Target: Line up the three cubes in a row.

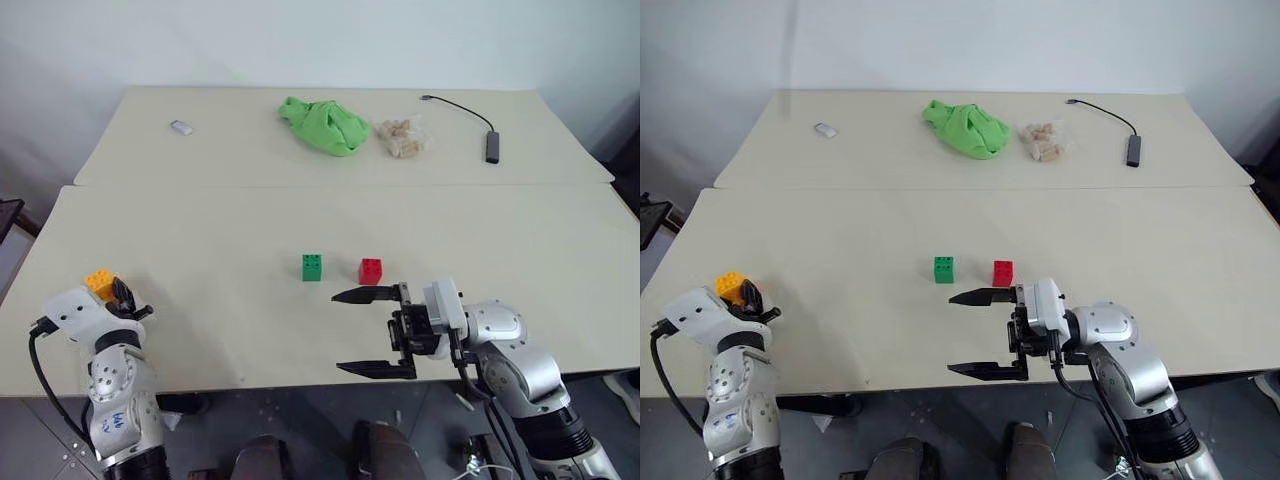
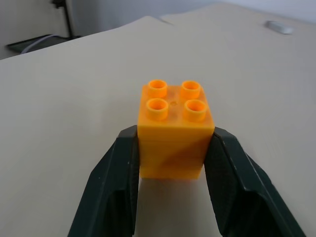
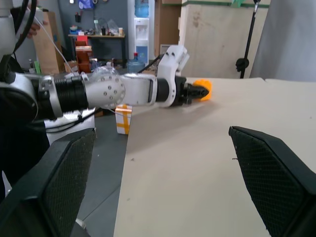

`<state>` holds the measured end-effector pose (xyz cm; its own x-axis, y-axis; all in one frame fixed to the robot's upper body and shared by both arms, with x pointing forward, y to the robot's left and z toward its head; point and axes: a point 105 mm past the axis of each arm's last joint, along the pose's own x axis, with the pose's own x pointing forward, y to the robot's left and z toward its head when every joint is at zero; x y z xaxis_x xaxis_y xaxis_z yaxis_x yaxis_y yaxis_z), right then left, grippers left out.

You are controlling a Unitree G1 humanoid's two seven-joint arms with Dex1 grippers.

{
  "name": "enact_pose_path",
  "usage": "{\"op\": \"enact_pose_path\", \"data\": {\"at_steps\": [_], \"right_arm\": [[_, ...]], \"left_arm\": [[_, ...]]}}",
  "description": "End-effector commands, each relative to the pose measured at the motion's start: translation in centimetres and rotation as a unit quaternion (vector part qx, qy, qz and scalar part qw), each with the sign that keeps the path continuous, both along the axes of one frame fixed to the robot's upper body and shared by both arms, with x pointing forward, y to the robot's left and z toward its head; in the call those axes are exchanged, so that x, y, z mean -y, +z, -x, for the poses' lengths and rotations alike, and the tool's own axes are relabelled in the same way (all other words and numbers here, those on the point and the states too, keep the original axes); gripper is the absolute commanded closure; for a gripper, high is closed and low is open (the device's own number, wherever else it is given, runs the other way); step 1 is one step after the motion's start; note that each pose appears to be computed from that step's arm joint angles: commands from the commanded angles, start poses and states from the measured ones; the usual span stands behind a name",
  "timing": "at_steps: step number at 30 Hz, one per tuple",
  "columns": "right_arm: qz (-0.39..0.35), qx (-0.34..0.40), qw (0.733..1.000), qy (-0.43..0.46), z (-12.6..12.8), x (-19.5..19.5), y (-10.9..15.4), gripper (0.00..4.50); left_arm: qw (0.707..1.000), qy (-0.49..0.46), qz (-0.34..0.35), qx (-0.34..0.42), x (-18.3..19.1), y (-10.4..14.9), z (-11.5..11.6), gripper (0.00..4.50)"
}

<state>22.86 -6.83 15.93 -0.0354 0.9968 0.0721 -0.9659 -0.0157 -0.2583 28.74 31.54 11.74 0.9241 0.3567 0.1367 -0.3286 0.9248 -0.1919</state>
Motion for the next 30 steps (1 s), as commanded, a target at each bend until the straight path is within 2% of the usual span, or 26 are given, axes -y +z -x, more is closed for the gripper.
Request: {"op": "enact_pose_path", "data": {"at_steps": [1,3,5,9,12,14,19,23,25,26,30], "right_arm": [[0.012,0.024,0.999,-0.026,0.2,1.4,0.6,0.00],[0.023,0.023,0.999,-0.042,0.1,2.2,0.4,0.00],[0.033,0.022,0.997,-0.062,-0.1,3.1,0.1,0.00],[0.044,0.024,0.995,-0.087,-0.3,3.9,-0.2,0.00],[0.046,0.024,0.994,-0.099,0.0,4.2,-0.2,0.00],[0.049,0.024,0.993,-0.108,0.3,4.4,-0.2,0.00],[0.050,0.022,0.989,-0.137,1.0,4.8,-0.3,0.00],[0.050,0.019,0.987,-0.149,1.4,4.9,-0.3,0.00],[0.049,0.016,0.987,-0.154,1.6,4.9,-0.4,0.00],[0.048,0.014,0.987,-0.154,1.7,4.8,-0.4,0.00],[0.050,0.008,0.987,-0.151,1.5,5.1,-0.4,0.00]], "left_arm": [[0.940,-0.317,-0.118,0.051,5.1,3.5,0.7,3.02],[0.888,-0.431,-0.158,0.023,6.3,3.1,1.0,3.02],[0.812,-0.535,-0.232,-0.032,7.2,2.2,0.5,3.02],[0.695,-0.659,-0.280,-0.065,9.2,2.1,-2.5,3.02],[0.629,-0.707,-0.312,-0.081,10.4,1.9,-4.2,3.02],[0.605,-0.721,-0.326,-0.085,11.1,1.8,-5.0,3.02],[0.576,-0.744,-0.326,-0.094,12.1,1.5,-5.9,3.02],[0.583,-0.739,-0.325,-0.095,12.4,1.3,-6.5,3.02],[0.607,-0.720,-0.324,-0.089,12.7,1.5,-7.3,3.02],[0.619,-0.706,-0.335,-0.076,12.8,1.8,-7.6,2.67],[0.609,-0.715,-0.333,-0.085,11.5,1.9,-6.8,1.36]]}}
